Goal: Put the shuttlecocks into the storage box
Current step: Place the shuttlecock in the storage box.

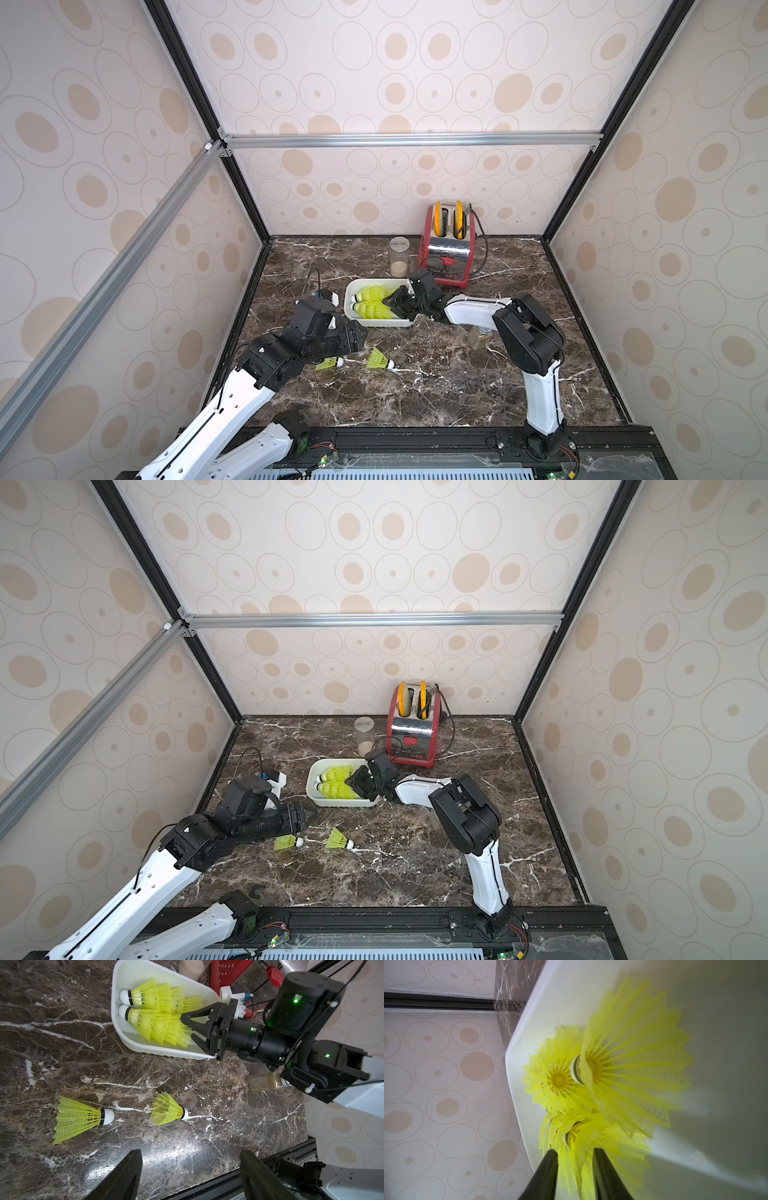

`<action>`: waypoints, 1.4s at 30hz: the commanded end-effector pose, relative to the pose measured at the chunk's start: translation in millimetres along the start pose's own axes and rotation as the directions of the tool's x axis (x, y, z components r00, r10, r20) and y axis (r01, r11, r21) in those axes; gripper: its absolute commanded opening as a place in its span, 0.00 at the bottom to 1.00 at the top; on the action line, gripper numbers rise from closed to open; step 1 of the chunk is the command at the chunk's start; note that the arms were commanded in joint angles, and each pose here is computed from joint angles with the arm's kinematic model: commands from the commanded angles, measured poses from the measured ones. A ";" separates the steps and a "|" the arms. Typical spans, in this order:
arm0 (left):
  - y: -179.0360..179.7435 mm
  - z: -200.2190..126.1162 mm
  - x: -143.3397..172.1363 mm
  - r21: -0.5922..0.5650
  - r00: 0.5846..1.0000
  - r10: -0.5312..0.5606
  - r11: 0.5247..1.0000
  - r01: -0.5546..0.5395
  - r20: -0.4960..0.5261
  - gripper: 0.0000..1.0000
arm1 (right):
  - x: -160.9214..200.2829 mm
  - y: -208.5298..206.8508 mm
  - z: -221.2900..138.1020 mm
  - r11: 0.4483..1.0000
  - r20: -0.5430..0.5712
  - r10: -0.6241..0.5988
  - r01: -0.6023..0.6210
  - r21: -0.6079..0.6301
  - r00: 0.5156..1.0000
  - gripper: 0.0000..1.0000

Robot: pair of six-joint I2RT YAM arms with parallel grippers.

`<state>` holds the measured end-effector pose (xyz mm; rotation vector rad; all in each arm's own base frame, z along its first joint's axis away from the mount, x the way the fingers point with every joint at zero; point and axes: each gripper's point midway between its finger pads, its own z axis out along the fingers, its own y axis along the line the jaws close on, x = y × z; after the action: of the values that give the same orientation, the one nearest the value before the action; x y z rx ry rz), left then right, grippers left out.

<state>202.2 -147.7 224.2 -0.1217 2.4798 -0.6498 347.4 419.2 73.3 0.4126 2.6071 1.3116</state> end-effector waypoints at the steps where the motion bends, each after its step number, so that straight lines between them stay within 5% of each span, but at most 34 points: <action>1: -8.8 -7.1 -6.3 0.031 1.000 0.018 0.999 -0.018 0.024 0.77 | -0.7 16.4 -17.0 0.999 -0.002 -0.041 0.041 0.004 0.999 0.34; 32: -4.3 -7.9 -4.5 0.021 1.000 0.004 1.000 -0.005 0.030 0.77 | -3.2 41.7 -61.6 0.956 -0.020 -0.281 0.282 0.086 0.959 0.33; 38: 5.2 -20.9 -3.5 -0.020 0.999 0.005 1.000 -0.004 0.044 0.77 | 11.6 70.0 -74.5 0.813 -0.093 -0.570 0.577 0.083 0.817 0.33; 42: 13.5 -34.8 1.8 -0.039 0.999 0.009 0.999 -0.007 0.051 0.77 | 44.0 77.5 -80.3 0.575 -0.221 -0.791 0.817 0.050 0.570 0.32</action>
<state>192.1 -133.7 229.4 -0.1381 2.4580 -0.6208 328.7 418.2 177.7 -0.4359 2.5271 0.9863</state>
